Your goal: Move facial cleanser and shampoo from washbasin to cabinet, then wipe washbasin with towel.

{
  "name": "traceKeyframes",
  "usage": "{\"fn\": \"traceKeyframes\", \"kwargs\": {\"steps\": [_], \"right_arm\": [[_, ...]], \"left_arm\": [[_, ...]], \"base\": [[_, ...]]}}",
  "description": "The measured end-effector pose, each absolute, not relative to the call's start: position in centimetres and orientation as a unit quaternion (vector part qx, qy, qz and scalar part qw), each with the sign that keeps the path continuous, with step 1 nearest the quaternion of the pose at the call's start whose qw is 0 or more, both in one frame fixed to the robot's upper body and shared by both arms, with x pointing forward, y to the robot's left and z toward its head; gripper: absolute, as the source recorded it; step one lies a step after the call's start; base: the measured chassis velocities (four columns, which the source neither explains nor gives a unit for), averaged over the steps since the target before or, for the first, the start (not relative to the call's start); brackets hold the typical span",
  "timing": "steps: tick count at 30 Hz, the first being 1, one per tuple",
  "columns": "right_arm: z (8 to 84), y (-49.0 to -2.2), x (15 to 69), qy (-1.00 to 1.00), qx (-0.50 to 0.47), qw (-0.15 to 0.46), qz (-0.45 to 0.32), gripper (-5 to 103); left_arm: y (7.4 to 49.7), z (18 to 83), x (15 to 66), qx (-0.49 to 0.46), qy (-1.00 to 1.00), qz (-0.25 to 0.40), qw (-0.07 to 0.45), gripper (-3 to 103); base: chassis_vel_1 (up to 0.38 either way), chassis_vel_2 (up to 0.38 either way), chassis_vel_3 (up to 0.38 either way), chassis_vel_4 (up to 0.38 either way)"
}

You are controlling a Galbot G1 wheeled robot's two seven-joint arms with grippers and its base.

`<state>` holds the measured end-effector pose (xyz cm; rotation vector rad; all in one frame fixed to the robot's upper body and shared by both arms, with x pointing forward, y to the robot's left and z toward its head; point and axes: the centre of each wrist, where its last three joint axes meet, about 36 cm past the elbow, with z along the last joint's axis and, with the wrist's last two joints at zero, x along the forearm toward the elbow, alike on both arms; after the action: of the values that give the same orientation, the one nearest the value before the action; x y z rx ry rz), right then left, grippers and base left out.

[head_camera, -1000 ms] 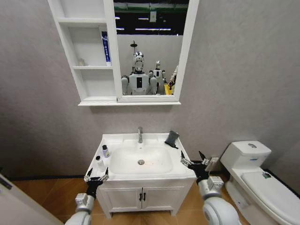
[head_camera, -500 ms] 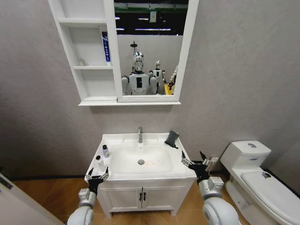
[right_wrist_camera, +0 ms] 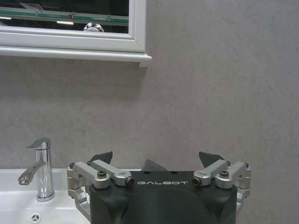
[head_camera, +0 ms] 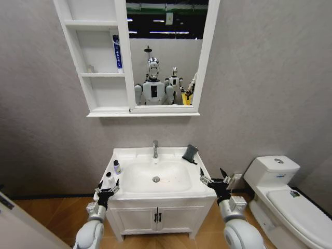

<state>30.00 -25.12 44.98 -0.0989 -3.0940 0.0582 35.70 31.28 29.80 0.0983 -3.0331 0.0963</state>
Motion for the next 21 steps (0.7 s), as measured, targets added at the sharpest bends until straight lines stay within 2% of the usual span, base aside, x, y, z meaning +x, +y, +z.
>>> {"fn": "traceKeyframes", "kwargs": {"steps": [2,3,5,6,7,8,10,11,12,15,18,19,21], "right_arm": [[44.87,-25.11,29.98,-0.999,-0.033,0.024,0.018,100],[44.76,-25.09,29.94,-0.999,-0.033,0.026,0.017,100],[44.68,-25.08,29.89,-0.999,-0.034,0.027,0.017,100],[44.62,-25.07,29.86,-0.999,-0.034,0.028,0.016,100],[44.62,-25.07,29.86,-0.999,-0.034,0.028,0.016,100],[44.56,-25.09,29.86,-0.999,-0.034,0.028,0.016,100],[44.53,-25.17,29.90,-0.999,-0.035,0.028,0.017,100],[44.53,-25.17,29.90,-0.999,-0.035,0.028,0.017,100],[44.51,-25.19,29.96,-0.999,-0.036,0.028,0.017,100],[44.46,-25.22,30.01,-0.999,-0.036,0.028,0.017,100],[44.39,-25.19,30.13,-0.999,-0.036,0.028,0.017,100],[44.39,-25.19,30.13,-0.999,-0.036,0.028,0.017,100],[44.34,-25.11,30.37,-0.999,-0.038,0.026,0.016,100]], "left_arm": [[31.25,29.73,35.82,0.033,-0.998,0.031,0.051,102],[31.22,29.66,35.97,0.033,-0.998,0.031,0.049,92],[31.20,29.63,36.07,0.032,-0.998,0.030,0.048,92],[31.20,29.64,36.15,0.032,-0.998,0.029,0.048,87],[31.20,29.64,36.15,0.032,-0.998,0.029,0.048,87],[31.20,29.65,36.20,0.032,-0.998,0.028,0.048,77],[31.25,29.67,36.20,0.033,-0.998,0.027,0.048,66],[31.25,29.67,36.20,0.033,-0.998,0.027,0.048,66],[31.33,29.67,36.16,0.034,-0.998,0.026,0.048,60],[31.40,29.64,35.91,0.035,-0.998,0.026,0.049,55],[31.33,30.04,35.47,0.035,-0.998,0.028,0.050,39],[31.33,30.04,35.47,0.035,-0.998,0.028,0.050,39],[31.38,30.55,35.32,0.034,-0.998,0.027,0.046,32]], "base": [[0.000,0.000,0.000,0.000],[0.000,0.000,0.000,0.000],[0.000,0.000,0.000,0.000],[0.000,0.000,0.000,0.000],[0.000,0.000,0.000,0.000],[0.000,0.000,0.000,0.000],[0.000,0.000,0.000,0.000],[0.000,0.000,0.000,0.000],[0.000,0.000,0.000,0.000],[0.000,0.000,0.000,0.000],[0.000,0.000,0.000,0.000],[0.000,0.000,0.000,0.000],[0.000,0.000,0.000,0.000]]}}
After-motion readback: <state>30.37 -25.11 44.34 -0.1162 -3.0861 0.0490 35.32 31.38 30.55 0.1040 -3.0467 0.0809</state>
